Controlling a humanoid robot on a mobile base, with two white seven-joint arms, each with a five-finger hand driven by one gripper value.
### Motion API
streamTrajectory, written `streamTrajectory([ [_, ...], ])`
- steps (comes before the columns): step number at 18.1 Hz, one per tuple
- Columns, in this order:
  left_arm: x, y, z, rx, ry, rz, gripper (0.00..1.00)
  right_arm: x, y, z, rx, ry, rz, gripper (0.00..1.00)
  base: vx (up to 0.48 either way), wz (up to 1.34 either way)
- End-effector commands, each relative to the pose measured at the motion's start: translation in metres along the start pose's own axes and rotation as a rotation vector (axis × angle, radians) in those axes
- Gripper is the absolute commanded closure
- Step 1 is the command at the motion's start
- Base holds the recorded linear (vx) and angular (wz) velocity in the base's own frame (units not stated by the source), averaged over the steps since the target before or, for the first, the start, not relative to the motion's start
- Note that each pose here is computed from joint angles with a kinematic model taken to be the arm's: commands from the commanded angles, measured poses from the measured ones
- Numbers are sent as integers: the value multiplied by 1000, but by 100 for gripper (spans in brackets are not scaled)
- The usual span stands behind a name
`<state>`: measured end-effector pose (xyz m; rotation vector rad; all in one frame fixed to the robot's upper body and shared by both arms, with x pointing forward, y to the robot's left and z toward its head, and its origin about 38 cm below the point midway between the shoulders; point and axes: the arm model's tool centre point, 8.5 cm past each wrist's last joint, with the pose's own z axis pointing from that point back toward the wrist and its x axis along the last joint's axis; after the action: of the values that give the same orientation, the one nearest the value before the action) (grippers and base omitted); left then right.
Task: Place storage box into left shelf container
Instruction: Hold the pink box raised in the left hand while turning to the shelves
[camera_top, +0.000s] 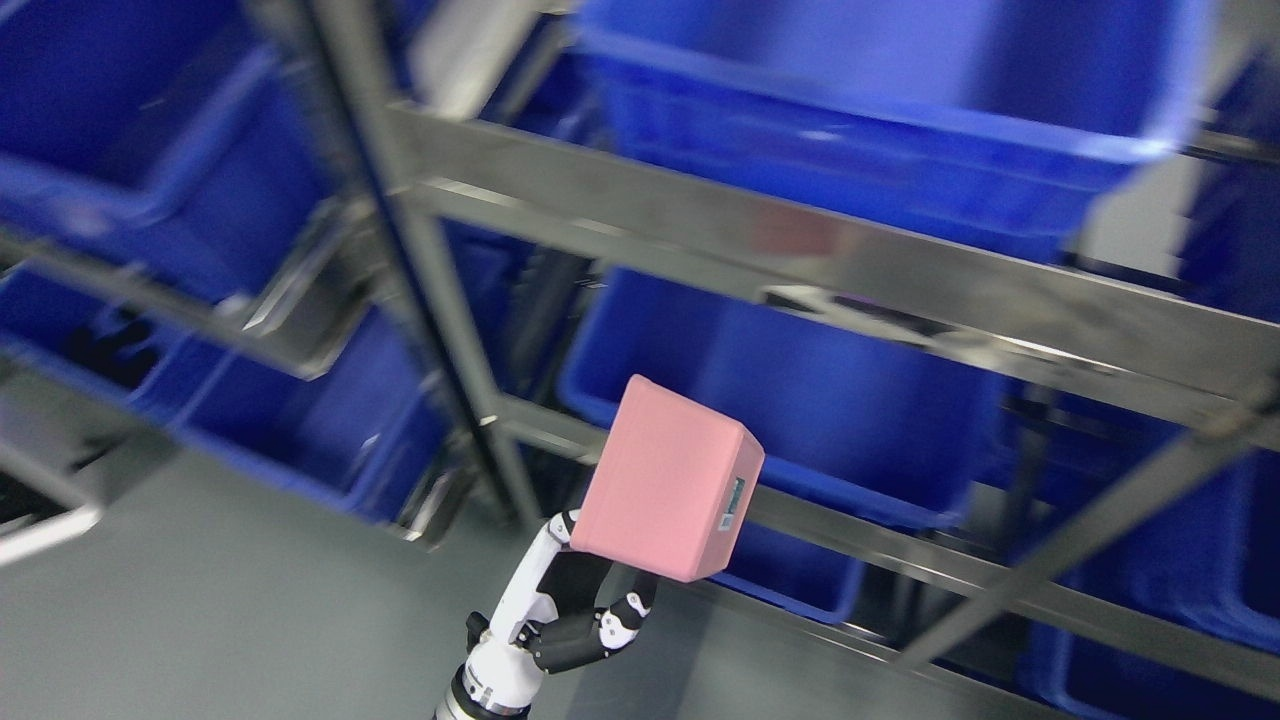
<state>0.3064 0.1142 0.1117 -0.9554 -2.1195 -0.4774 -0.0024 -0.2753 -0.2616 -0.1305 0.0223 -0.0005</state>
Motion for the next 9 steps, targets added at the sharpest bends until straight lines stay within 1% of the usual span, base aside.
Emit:
streamTrajectory([
  [1,-2,27,37,20,185,-124,98,0,-11,-1,-17,-9,-4,0,120,-1143],
  [3,16,69,53,12,277,-240,98,0,-11,-1,-17,-9,-4,0,91,-1049],
  [5,42,120,65,-18,363,-372,98,0,-11,-1,-17,-9,-4,0,71,-843],
  [7,71,162,77,-40,455,-508,98,0,-11,-1,-17,-9,-4,0,73,-745],
  [8,90,183,81,-74,515,-578,98,0,-11,-1,-17,-9,-4,0,61,-453],
  [9,102,198,79,-103,552,-624,98,0,-11,-1,-17,-9,-4,0,40,-255],
])
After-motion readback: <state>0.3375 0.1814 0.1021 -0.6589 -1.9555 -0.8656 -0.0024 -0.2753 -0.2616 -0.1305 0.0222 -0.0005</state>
